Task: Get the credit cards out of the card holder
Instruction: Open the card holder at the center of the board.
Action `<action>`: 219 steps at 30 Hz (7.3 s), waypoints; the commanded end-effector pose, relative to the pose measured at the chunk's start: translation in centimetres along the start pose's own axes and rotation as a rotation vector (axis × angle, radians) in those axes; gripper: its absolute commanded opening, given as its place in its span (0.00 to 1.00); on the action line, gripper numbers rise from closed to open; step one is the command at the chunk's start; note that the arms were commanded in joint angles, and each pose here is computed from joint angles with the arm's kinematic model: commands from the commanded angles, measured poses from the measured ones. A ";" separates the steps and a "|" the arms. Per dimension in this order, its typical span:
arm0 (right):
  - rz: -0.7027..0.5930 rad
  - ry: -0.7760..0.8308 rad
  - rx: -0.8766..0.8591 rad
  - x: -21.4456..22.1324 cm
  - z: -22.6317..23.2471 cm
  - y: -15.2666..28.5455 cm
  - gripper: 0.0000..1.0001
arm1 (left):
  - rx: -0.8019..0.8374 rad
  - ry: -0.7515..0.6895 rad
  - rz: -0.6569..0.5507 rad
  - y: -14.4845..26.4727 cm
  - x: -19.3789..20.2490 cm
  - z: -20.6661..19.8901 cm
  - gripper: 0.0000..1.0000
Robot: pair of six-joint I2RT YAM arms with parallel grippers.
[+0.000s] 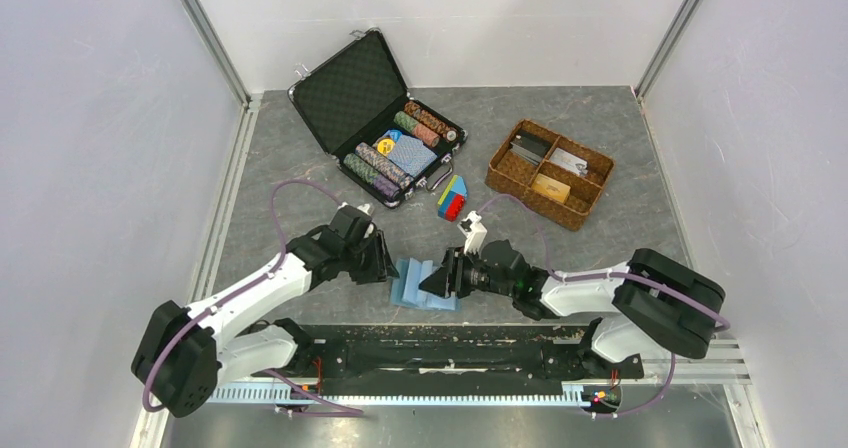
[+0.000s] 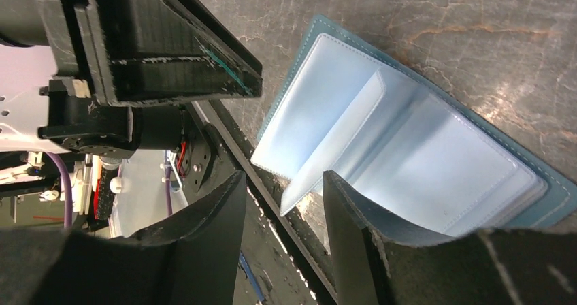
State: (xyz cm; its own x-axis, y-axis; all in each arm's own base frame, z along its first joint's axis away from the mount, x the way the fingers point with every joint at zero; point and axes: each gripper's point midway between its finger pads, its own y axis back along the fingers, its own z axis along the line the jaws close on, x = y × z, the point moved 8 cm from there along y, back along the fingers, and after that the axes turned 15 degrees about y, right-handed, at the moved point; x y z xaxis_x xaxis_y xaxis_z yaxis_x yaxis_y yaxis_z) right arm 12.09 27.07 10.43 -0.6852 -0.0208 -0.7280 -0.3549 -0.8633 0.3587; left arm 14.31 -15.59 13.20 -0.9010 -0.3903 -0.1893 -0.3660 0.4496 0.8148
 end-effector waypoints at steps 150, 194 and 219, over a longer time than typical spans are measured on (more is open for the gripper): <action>0.028 0.121 -0.015 -1.7 0.3 -1.7 0.45 | 0.203 0.037 0.131 -2.0 1.8 -1.0 0.37; 0.000 0.087 -0.015 -2.4 0.6 -2.6 0.50 | 0.102 0.118 0.131 -3.6 2.0 2.3 0.35; 0.000 0.080 -0.107 -2.2 1.3 -3.4 0.51 | 0.092 0.101 0.018 -1.2 0.7 1.0 0.56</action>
State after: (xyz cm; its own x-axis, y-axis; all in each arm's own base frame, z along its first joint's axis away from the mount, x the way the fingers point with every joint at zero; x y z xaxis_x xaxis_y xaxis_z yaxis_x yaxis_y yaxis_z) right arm 13.58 29.43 9.86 -0.6653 -0.1007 -0.7397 -0.2895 -0.8785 0.3800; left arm 13.50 -15.61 10.47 -0.8923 -0.4437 -0.0835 -0.3429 0.5457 0.7646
